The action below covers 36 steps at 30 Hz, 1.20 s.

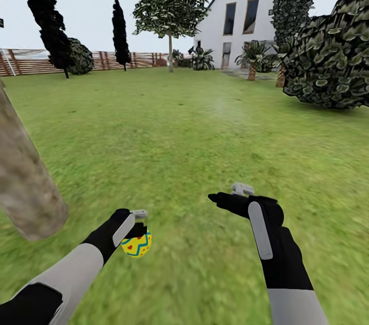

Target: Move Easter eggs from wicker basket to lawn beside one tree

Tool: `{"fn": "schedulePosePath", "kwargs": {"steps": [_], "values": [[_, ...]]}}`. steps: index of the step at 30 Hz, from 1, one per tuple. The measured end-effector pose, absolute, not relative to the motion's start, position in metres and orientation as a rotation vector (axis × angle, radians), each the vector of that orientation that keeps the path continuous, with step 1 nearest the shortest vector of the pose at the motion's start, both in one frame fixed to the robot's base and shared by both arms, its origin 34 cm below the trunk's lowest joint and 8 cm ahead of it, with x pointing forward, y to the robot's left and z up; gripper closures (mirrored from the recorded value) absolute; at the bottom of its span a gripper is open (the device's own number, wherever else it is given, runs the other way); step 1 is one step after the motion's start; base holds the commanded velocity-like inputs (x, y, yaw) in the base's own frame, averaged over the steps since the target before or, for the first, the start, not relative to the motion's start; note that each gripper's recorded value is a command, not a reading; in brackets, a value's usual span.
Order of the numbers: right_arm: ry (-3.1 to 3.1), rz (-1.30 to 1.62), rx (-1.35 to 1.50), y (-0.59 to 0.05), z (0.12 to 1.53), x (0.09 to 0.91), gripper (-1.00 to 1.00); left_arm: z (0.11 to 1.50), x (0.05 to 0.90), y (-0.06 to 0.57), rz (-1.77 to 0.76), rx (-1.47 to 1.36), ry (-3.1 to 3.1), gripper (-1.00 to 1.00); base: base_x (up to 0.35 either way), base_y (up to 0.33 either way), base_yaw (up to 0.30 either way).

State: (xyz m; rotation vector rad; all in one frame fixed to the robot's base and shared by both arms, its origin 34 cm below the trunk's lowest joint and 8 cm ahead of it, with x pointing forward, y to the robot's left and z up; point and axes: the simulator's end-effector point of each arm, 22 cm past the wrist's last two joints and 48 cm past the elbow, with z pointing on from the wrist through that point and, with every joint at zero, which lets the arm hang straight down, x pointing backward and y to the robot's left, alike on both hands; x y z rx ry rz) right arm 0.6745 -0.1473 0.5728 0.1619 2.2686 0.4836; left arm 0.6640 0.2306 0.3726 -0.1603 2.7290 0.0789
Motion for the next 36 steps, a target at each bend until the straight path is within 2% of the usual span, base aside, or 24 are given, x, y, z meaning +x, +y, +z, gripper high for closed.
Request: {"fn": "schedulePosePath", "kwargs": {"steps": [36], "values": [[2.412,0.486,0.203,-0.147,0.482,0.678,-1.0,0.286,0.643,0.232,0.097,-0.169,2.852,1.0,0.0,0.0,0.0]]}}
